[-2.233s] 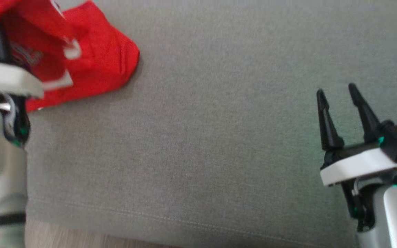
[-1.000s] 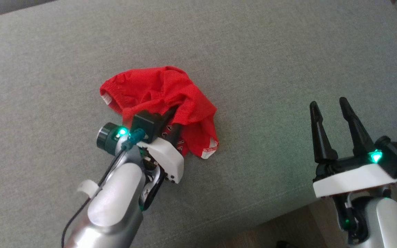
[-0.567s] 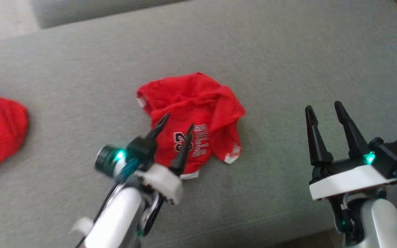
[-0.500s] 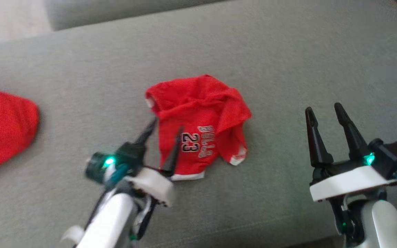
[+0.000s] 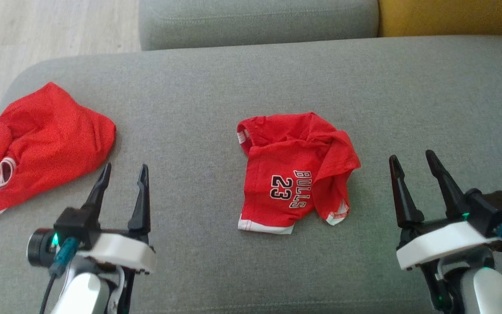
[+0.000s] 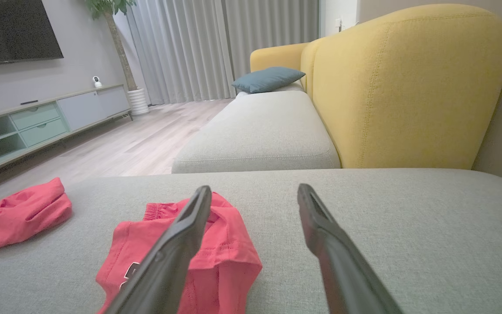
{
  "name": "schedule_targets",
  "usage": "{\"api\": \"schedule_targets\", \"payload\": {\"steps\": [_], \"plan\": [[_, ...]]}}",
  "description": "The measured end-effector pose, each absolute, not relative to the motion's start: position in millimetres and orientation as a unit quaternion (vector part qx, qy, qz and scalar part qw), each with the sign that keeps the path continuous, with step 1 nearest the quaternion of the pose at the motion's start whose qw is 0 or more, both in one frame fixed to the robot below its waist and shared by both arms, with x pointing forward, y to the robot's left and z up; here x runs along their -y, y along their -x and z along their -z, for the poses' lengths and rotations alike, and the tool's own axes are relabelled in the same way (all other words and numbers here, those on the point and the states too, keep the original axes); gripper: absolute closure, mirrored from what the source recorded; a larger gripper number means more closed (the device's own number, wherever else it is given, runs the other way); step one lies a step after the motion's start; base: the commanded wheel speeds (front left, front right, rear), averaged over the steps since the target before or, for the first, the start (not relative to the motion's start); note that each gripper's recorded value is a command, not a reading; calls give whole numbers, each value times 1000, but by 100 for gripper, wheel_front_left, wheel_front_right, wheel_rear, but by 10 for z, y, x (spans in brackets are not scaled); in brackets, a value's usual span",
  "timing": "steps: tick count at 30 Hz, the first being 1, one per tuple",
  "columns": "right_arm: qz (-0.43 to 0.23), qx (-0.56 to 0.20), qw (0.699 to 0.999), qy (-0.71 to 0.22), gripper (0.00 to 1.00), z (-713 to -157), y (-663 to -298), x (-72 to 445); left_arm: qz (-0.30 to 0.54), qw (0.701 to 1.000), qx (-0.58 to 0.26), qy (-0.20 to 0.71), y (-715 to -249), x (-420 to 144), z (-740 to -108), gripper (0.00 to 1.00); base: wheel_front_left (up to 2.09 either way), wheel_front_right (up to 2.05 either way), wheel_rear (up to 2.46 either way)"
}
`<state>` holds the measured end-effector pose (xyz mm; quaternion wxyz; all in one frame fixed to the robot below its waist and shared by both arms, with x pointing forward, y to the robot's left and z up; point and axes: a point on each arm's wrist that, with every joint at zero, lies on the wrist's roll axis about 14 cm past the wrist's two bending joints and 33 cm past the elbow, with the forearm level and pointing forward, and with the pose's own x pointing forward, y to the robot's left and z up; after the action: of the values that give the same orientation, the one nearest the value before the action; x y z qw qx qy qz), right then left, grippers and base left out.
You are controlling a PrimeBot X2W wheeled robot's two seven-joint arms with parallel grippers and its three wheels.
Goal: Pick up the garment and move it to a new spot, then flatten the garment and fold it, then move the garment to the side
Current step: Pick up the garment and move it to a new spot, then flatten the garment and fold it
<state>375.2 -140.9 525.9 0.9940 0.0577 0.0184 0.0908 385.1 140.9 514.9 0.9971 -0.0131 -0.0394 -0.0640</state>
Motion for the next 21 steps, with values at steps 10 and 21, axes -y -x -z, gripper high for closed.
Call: {"api": "schedule_targets", "payload": {"steps": [10, 21], "plan": [[-67, -50, 995, -54, 0, -5094, -3532, 1565, 69, 996, 49, 9, -3676, -1405, -5215, 0, 0, 0, 0], [-60, -60, 995, -54, 0, -5054, -3444, 1603, 67, 997, 32, 3, -3568, -1413, -5154, 0, 0, 0, 0]]}}
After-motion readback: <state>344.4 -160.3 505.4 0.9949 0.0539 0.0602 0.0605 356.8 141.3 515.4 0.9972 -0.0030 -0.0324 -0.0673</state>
